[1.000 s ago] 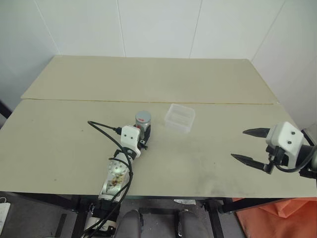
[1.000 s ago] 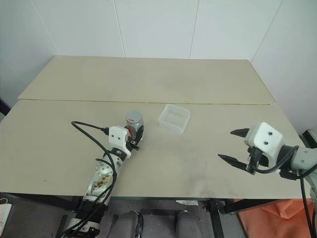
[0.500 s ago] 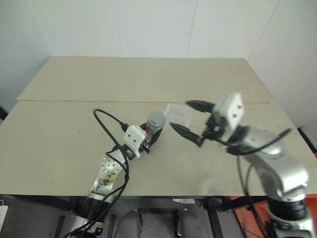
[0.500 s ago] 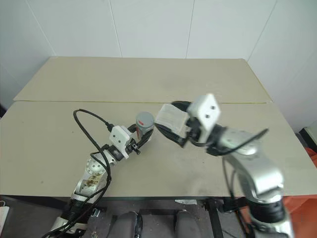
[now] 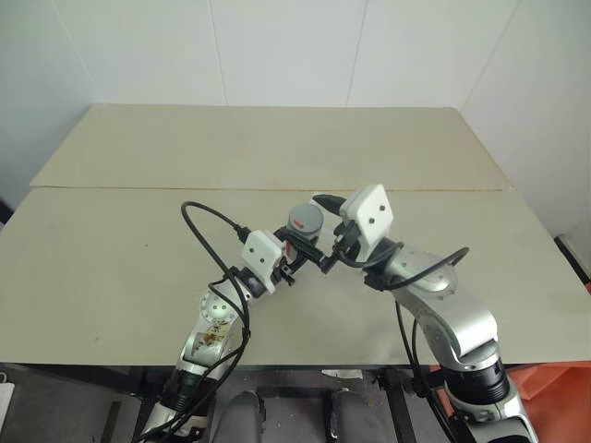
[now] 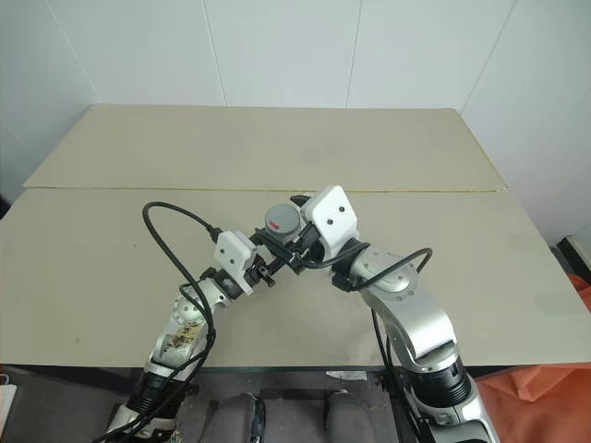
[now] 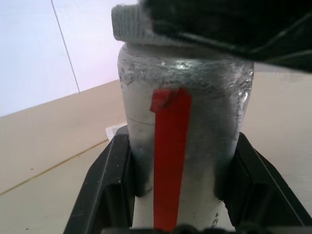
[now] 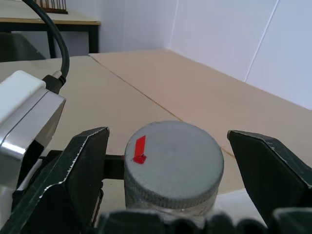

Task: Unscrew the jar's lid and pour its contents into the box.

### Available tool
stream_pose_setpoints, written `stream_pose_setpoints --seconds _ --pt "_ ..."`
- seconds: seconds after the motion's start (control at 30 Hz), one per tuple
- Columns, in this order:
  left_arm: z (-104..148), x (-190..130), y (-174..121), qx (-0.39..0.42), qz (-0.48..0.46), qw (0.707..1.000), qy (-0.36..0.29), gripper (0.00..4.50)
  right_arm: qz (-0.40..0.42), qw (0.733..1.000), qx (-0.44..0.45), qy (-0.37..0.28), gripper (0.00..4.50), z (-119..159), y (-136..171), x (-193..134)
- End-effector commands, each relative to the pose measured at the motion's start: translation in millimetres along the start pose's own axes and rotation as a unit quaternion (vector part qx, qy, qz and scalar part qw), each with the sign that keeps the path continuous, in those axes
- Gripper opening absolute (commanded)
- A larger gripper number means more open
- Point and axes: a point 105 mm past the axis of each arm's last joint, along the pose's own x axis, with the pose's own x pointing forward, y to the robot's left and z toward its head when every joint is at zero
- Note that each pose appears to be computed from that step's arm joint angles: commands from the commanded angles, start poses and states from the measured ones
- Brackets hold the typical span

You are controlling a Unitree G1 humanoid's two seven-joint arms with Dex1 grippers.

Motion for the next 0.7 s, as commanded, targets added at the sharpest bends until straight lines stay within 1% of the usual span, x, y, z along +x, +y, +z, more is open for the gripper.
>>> stream_pose_setpoints --seconds 0.03,0.6,0.7 --pt "14 1 -3 -0.001 -0.001 1.0 -0.026 1.95 -0.011 0.999 -0.013 -0.037 4.5 14 0 0" --pt "14 2 -3 -0.011 0.004 1.0 -0.028 1.95 -0.014 0.999 0.005 -0.033 4.5 2 0 0" --pt "13 1 -4 -0.01 0.002 1.0 -0.026 1.95 -0.015 0.999 0.005 -0.033 3.92 0 1 -1"
